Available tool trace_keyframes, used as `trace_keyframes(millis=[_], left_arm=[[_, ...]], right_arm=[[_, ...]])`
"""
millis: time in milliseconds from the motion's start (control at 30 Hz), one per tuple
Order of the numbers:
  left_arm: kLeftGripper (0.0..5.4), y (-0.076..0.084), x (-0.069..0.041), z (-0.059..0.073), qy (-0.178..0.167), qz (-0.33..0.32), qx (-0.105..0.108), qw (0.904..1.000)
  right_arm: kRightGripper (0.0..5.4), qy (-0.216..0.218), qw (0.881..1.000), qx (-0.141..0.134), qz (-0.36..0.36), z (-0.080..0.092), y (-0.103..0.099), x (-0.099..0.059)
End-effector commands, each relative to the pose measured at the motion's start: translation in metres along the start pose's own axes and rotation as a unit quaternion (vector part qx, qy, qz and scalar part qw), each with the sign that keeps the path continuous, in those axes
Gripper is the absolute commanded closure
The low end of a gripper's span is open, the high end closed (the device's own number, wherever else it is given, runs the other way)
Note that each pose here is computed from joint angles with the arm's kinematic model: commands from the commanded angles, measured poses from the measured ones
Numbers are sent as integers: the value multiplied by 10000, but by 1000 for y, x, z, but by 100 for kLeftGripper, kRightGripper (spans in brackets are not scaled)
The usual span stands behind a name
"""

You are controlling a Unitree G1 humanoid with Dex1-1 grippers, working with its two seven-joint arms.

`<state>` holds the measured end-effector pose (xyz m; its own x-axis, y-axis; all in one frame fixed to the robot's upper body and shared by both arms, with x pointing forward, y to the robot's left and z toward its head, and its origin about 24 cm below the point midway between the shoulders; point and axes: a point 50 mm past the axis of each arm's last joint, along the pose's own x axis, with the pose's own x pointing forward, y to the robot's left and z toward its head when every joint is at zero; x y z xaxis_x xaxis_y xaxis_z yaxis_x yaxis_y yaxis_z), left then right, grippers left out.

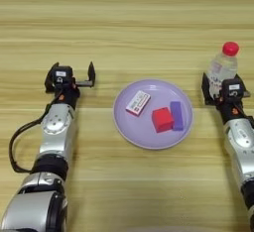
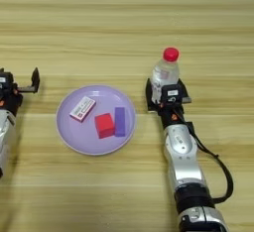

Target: Move the objects on the table

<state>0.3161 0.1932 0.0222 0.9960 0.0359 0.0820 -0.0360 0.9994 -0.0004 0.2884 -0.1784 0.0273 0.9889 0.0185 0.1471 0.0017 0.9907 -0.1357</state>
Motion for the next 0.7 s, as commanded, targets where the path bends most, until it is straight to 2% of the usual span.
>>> trace_keyframes(millis=[33, 267, 467, 700], left_arm=[[0, -3, 4, 1, -29, -32, -1, 10000], [0, -3, 4, -5, 101, -30, 12, 9999], [0, -4, 4, -5, 99, -42, 17, 9999], [0, -5, 5, -6, 119, -64, 28, 9999]], right_arm=[[86, -80, 9999, -32, -71, 5, -5, 6], [5, -342, 9993, -99, -123, 18, -11, 13], [5, -556, 9983, -100, -135, 29, -14, 20], [5, -1137, 9934, -109, -115, 60, -19, 23]])
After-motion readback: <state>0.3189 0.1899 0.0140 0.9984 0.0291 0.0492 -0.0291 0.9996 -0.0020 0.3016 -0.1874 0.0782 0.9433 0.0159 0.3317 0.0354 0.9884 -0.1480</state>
